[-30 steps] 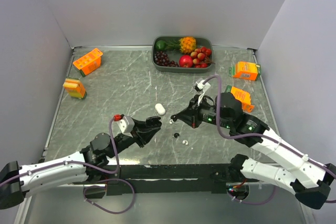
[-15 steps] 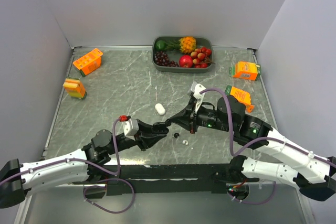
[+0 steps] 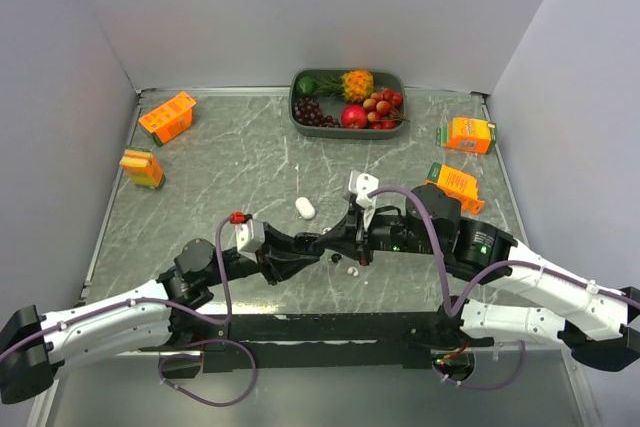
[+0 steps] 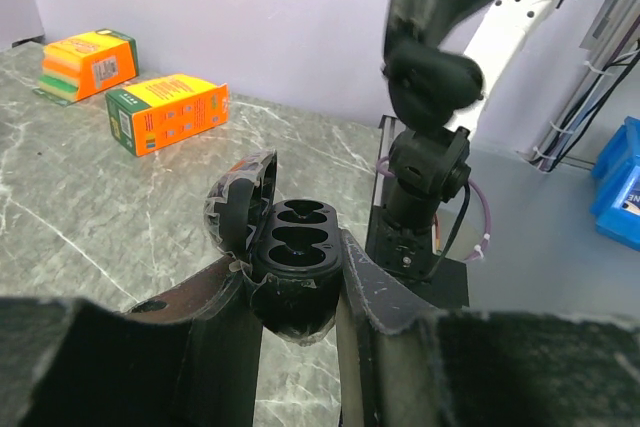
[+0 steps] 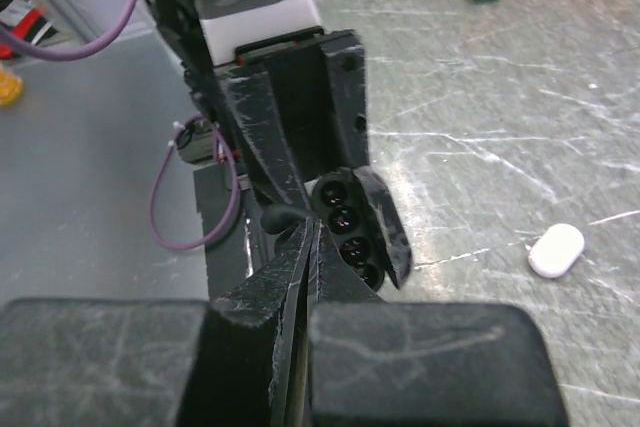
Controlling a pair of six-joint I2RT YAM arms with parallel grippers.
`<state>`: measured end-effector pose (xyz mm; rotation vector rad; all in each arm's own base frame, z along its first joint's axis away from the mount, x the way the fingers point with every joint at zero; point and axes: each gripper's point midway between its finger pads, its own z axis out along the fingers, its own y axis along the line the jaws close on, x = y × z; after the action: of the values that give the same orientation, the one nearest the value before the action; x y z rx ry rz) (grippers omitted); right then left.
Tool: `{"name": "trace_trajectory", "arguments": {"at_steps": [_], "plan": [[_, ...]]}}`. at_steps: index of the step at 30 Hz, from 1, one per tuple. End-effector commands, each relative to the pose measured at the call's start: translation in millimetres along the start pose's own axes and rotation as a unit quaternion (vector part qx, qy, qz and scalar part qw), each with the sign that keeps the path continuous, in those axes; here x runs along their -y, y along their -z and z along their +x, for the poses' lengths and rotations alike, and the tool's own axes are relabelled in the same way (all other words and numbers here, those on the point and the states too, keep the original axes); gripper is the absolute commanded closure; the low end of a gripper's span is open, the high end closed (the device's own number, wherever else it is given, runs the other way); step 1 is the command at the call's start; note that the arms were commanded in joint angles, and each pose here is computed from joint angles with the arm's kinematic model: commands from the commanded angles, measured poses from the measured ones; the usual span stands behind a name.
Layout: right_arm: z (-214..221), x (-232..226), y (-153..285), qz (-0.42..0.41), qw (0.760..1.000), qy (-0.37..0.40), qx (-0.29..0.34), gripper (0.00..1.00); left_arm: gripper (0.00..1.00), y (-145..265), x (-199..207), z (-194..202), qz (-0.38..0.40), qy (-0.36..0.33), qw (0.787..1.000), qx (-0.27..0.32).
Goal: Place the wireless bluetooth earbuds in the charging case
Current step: Place the earbud in the charging case.
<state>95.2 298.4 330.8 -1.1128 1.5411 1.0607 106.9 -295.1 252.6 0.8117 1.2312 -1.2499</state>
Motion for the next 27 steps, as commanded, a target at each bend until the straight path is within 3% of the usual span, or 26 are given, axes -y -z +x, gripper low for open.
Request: {"name": "trace_trajectory", "arguments": {"at_steps": [1, 16, 27], "plan": [[-15.3, -10.0, -1.5, -0.016, 0.999, 0.032, 0.008, 1.0, 0.99, -7.1, 11.3, -29.3, 0.027, -0.003, 0.999, 0.034], [-6.4, 22.0, -20.3, 0.082, 0.996, 0.024, -0.016, 1.0, 0.99, -7.9, 12.2, -27.2, 0.03, 0.008, 0.999, 0.031], [-3.6, 21.7, -22.0, 0.093, 0.995, 0.015, -0.023, 1.0, 0.99, -8.6, 8.0, -27.4, 0.018, 0.009, 0.999, 0.031]]}}
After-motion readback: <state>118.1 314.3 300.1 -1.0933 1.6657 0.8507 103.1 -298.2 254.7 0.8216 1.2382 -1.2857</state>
